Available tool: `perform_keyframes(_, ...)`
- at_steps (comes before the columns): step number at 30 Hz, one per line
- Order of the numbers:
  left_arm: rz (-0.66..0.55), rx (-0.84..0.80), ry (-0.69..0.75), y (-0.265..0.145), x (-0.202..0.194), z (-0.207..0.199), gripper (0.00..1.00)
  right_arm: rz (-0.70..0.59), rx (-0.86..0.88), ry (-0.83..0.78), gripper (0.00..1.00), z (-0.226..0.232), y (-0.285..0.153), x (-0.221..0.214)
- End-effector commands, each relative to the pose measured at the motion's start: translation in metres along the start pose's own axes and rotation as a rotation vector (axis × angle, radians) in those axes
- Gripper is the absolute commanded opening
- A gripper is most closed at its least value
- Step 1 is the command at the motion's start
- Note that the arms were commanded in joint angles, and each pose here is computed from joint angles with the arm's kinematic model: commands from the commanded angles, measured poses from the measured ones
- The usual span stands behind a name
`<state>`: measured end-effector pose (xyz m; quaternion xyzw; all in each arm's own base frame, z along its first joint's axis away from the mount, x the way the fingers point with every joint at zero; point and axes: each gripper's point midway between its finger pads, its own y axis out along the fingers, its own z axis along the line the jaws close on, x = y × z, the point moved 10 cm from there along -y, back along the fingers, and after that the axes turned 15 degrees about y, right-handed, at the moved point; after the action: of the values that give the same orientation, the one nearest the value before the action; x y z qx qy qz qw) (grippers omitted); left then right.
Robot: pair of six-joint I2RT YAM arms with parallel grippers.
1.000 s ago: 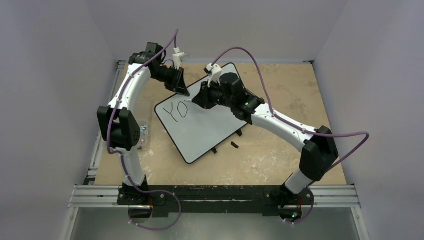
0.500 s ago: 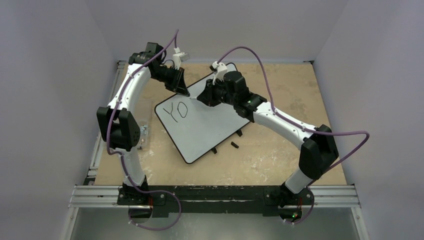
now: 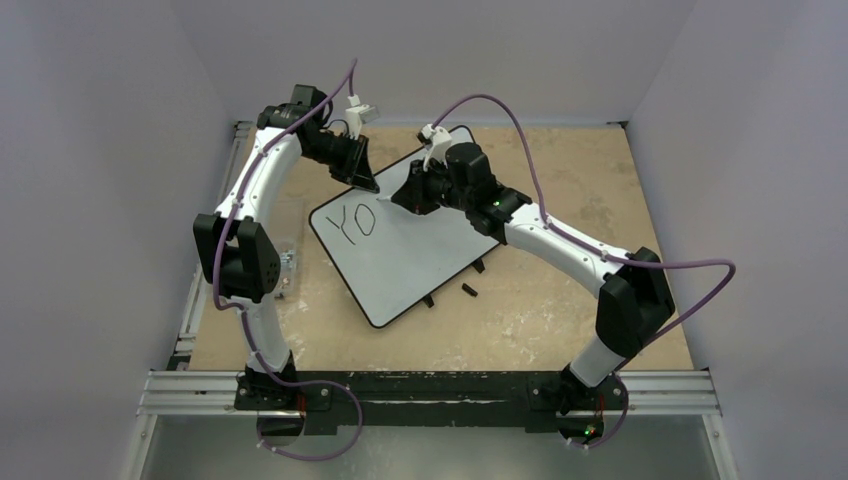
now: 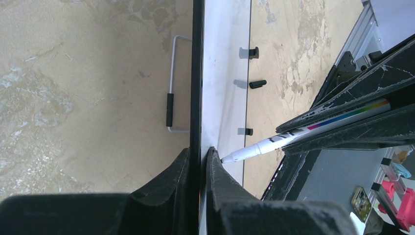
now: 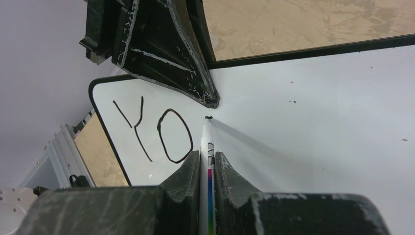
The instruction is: Write a sentence on the whiteboard
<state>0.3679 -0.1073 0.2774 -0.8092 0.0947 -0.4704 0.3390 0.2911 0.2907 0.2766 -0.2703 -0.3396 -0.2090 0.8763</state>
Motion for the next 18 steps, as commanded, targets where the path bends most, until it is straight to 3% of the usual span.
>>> perform_keyframes(1,0.052,0.157,0.100,-0.015,0.002,0.003,0.00,-0.021,0.038,-0.006,0.00,0.005,0.005,0.003)
perform_keyframes(18,0.049,0.157,0.103,-0.015,0.003,0.003,0.00,0.034,-0.068,-0.001,0.00,-0.023,-0.012,-0.032)
